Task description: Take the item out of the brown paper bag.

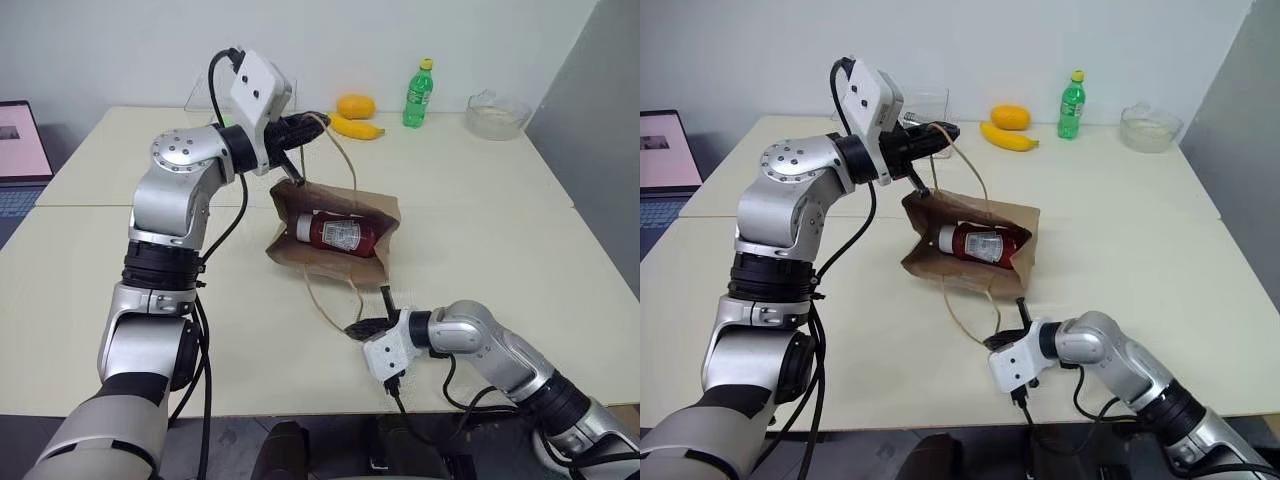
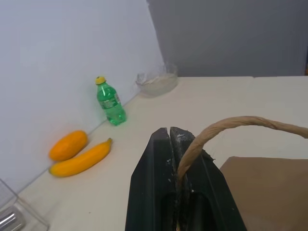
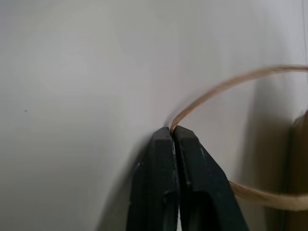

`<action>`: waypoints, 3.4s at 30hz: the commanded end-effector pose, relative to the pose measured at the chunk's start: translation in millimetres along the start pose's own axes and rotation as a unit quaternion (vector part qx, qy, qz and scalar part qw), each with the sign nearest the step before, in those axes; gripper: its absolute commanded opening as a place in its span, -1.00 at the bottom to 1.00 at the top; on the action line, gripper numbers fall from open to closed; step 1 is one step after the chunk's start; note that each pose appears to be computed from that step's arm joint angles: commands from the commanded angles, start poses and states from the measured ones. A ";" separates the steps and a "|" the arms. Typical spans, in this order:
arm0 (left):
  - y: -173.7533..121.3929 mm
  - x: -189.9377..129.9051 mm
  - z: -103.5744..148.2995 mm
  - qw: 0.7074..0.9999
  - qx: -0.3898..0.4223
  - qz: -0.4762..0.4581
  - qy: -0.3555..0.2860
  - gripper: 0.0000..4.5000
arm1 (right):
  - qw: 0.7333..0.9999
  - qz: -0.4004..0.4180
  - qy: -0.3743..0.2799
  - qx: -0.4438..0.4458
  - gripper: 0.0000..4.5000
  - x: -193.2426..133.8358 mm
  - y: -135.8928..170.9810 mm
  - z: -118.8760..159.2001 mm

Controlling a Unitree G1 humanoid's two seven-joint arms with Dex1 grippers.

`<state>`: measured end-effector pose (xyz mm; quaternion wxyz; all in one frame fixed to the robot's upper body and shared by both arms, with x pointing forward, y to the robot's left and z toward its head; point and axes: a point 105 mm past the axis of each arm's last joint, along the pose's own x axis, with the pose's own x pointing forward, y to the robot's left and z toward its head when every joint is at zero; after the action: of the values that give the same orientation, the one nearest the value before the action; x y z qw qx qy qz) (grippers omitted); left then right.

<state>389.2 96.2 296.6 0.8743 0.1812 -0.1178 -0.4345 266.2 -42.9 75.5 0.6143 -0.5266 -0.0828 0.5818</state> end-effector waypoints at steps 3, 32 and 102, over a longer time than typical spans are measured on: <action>-6.8 -5.6 18.2 0.999 0.021 -0.020 -0.027 -1.00 | 0.988 -0.092 -0.048 0.117 -0.13 -16.8 -35.1 18.1; -20.2 2.2 33.2 0.997 -0.001 -0.045 -0.059 -1.00 | 0.967 -0.206 0.031 0.150 0.60 -3.5 -149.9 32.9; -15.0 -2.0 20.5 0.999 0.017 -0.032 -0.040 -1.00 | 0.965 -0.107 -0.171 0.165 0.45 -85.7 -179.6 56.0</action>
<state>371.1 82.8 305.0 0.8518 0.1746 -0.1468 -0.4715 326.0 -31.4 227.1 0.7154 -0.3367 -0.0636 0.6090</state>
